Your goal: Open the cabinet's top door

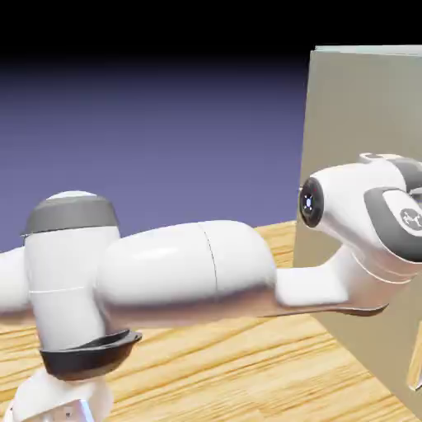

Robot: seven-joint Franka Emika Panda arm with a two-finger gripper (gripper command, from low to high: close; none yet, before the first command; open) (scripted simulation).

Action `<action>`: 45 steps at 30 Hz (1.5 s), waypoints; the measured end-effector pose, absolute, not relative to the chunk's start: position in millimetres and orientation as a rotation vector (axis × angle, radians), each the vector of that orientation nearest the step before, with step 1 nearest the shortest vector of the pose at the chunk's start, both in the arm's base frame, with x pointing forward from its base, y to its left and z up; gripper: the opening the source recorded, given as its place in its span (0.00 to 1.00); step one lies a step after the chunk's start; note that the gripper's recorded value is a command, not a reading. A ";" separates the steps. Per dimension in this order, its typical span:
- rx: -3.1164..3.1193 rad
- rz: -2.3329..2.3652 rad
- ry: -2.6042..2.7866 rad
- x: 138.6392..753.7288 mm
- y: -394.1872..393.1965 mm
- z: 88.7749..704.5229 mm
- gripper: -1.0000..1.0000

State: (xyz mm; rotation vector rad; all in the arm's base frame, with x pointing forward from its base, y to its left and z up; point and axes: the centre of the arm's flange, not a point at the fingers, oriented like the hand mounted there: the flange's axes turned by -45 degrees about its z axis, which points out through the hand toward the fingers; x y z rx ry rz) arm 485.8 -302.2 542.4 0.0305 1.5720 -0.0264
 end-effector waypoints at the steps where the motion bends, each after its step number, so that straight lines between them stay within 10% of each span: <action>1: 0.043 -0.039 1.572 478.0 -299.5 542.4 0.00; 45: 0.659 -0.659 1.469 188.5 -35.1 542.7 0.00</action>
